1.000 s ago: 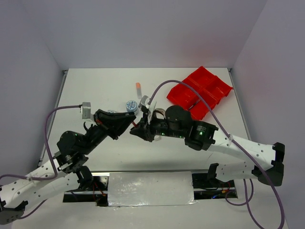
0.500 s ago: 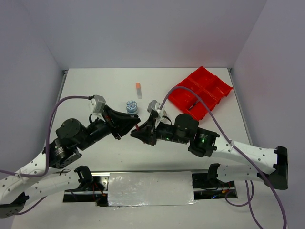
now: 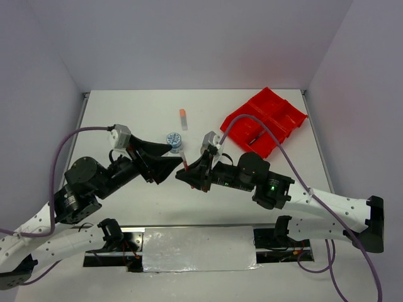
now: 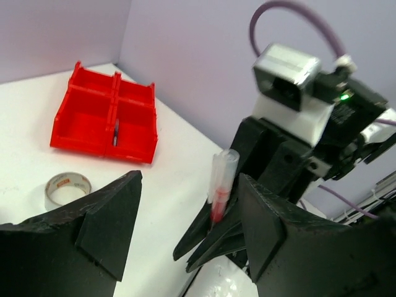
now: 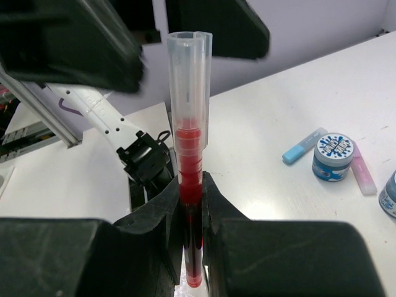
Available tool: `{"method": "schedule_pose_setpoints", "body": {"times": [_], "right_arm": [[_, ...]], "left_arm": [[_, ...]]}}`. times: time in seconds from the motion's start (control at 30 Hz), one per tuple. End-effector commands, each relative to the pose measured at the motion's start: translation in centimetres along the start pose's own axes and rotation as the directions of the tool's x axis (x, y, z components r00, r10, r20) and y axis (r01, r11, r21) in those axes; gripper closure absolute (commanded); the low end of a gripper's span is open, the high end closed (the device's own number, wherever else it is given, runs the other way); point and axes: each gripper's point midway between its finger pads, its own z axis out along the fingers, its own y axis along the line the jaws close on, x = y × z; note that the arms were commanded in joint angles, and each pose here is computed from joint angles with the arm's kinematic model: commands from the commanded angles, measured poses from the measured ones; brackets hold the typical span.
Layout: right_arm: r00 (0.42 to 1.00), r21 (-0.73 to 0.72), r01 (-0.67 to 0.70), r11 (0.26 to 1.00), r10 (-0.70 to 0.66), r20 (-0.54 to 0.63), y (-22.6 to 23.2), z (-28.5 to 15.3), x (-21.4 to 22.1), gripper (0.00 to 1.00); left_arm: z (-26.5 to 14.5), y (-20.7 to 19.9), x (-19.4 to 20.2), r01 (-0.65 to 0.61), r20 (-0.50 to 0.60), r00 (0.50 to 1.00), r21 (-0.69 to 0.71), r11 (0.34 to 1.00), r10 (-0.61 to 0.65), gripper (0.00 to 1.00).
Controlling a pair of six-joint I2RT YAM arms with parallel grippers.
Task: Sort the stationery into containers
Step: Close the pen cap on the pen.
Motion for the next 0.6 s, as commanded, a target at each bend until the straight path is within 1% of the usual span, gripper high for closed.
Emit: {"method": "schedule_pose_setpoints", "body": {"times": [0.0, 0.07, 0.13, 0.17, 0.27, 0.3, 0.37, 0.5, 0.57], "right_arm": [[0.999, -0.008, -0.010, 1.000, 0.011, 0.037, 0.1, 0.4, -0.6, 1.00], [0.999, -0.009, -0.020, 1.000, 0.020, 0.030, 0.1, 0.6, -0.4, 1.00], [0.999, -0.018, -0.022, 1.000, 0.023, 0.024, 0.2, 0.8, -0.4, 1.00], [0.999, -0.021, -0.023, 1.000, 0.024, 0.026, 0.3, 0.8, -0.4, 1.00], [0.999, -0.029, -0.025, 0.999, 0.026, 0.032, 0.5, 0.9, -0.6, 1.00], [0.999, -0.030, -0.023, 0.999, 0.024, 0.035, 0.6, 0.9, -0.8, 1.00], [0.999, -0.031, -0.020, 0.999, 0.021, 0.035, 0.6, 0.9, -0.9, 1.00], [0.999, -0.033, -0.016, 0.999, 0.017, 0.039, 0.7, 0.9, -1.2, 1.00], [0.999, -0.037, -0.017, 0.999, 0.019, 0.039, 0.8, 0.9, -1.2, 1.00]], "left_arm": [[-1.1, -2.4, -4.6, -0.045, 0.150, 0.988, 0.092, 0.995, 0.031, 0.26], [-1.2, -3.5, -5.1, -0.067, 0.168, 0.985, 0.153, 0.986, 0.041, 0.28], [-1.2, -3.9, -5.1, -0.074, 0.174, 0.984, 0.172, 0.982, 0.044, 0.29], [-1.1, -3.9, -5.3, -0.076, 0.180, 0.983, 0.171, 0.982, 0.045, 0.32], [-0.7, -3.3, -5.0, -0.075, 0.169, 0.984, 0.144, 0.987, 0.050, 0.37], [-0.6, -3.2, -4.6, -0.073, 0.151, 0.987, 0.137, 0.988, 0.052, 0.38], [-0.2, -2.1, -4.1, -0.066, 0.129, 0.990, 0.081, 0.995, 0.056, 0.39], [0.4, -0.9, -3.5, -0.061, 0.107, 0.992, 0.019, 0.998, 0.059, 0.42], [0.5, -0.6, -3.1, -0.063, 0.099, 0.993, 0.012, 0.998, 0.061, 0.43]]}}
